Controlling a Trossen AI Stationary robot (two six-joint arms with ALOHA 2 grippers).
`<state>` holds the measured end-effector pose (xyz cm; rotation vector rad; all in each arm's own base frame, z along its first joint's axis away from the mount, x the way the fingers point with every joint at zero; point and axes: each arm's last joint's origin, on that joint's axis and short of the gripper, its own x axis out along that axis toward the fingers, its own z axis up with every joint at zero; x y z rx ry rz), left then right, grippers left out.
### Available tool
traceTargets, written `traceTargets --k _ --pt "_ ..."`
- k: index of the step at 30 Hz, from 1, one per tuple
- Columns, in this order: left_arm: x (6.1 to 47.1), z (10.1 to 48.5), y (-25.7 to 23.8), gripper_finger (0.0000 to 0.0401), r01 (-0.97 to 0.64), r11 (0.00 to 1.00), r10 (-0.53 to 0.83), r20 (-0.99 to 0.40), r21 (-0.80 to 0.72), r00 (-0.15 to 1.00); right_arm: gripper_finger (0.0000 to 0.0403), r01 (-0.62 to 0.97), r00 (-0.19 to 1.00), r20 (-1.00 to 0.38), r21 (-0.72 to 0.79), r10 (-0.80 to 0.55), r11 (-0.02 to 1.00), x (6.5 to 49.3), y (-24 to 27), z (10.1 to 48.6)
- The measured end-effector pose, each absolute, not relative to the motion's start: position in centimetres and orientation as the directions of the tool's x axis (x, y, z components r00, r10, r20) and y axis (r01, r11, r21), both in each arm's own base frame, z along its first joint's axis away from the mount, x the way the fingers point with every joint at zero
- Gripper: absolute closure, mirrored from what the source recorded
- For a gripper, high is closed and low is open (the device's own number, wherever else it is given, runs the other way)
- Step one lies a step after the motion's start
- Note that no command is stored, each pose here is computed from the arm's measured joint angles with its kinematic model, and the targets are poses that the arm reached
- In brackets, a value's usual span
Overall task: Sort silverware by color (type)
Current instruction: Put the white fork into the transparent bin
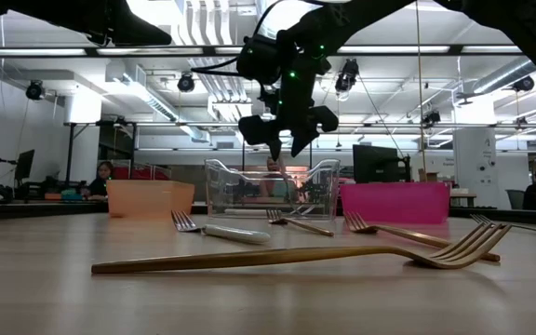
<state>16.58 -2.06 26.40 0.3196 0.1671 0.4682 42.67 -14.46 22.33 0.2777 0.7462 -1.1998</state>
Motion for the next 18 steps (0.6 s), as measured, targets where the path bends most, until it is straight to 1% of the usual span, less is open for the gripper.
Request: traceTargets --k 11,15,18 --pt "16.58 26.40 -2.05 0.0324 -0.416 0.844 0.468 -0.085 0.340 0.880 0.0206 0.909 0.173 -0.650 -0.183 -0.740 0.374 42.78 -14.48 22.38" --pt "16.57 26.40 -2.05 0.0324 -0.416 0.844 0.468 -0.085 0.340 0.880 0.0207 0.884 0.200 -0.679 -0.186 -0.706 0.430 42.87 -14.37 22.30" --pt "16.58 26.40 -2.05 0.0324 -0.415 0.844 0.467 -0.085 0.340 0.880 0.0211 0.884 0.202 -0.679 -0.184 -0.706 0.430 42.89 -14.31 22.30"
